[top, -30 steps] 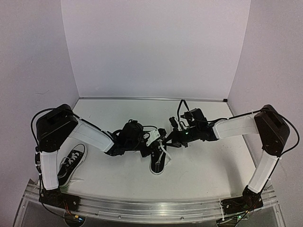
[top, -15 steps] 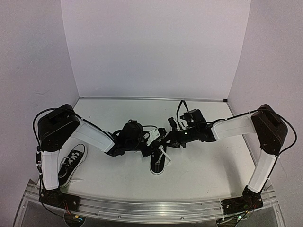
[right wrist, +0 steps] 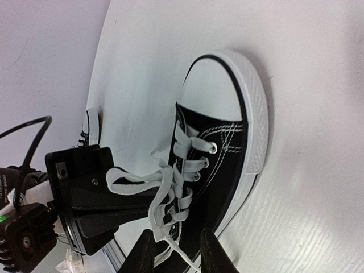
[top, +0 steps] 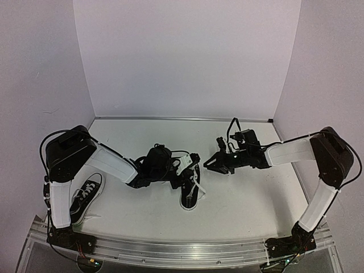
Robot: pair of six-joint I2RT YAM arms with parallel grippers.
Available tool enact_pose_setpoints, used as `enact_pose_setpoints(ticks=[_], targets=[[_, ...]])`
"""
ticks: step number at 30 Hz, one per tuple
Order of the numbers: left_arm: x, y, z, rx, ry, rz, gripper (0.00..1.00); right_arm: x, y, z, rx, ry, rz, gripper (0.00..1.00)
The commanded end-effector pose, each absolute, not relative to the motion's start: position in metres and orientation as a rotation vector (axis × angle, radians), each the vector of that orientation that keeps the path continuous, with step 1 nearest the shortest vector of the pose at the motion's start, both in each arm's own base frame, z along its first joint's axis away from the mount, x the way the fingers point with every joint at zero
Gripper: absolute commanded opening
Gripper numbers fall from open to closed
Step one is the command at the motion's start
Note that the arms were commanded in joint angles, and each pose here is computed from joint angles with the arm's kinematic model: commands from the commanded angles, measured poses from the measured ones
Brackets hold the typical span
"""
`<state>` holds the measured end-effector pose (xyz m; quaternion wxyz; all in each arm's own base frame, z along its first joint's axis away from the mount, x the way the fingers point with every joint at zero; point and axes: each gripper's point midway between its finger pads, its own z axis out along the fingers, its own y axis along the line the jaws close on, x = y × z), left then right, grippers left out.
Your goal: Tie the shoes
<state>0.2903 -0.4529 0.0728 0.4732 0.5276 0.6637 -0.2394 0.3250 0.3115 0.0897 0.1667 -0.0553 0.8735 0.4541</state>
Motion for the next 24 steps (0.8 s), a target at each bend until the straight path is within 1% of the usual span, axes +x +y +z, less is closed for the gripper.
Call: enact_pose_setpoints(ticks=[1,3,6,24], targets=[[0.291,-0.452,0.073,1.296,1.617,-0.577,0.0,0.33,0.312,0.082,-0.134,2.492,1.28,0.2],[0.291,-0.452,0.072,1.301,1.618,-0.573,0.0,0.329,0.315,0.073,-0.138,2.517,1.286,0.15],[0.291,-0.451,0.071,1.302,1.622,-0.57,0.0,0.326,0.323,0.069,-0.172,2.527,1.304,0.13],[0.292,-0.453,0.069,1.316,1.625,-0.563,0.0,0.316,0.351,0.073,-0.26,2.513,1.435,0.15]])
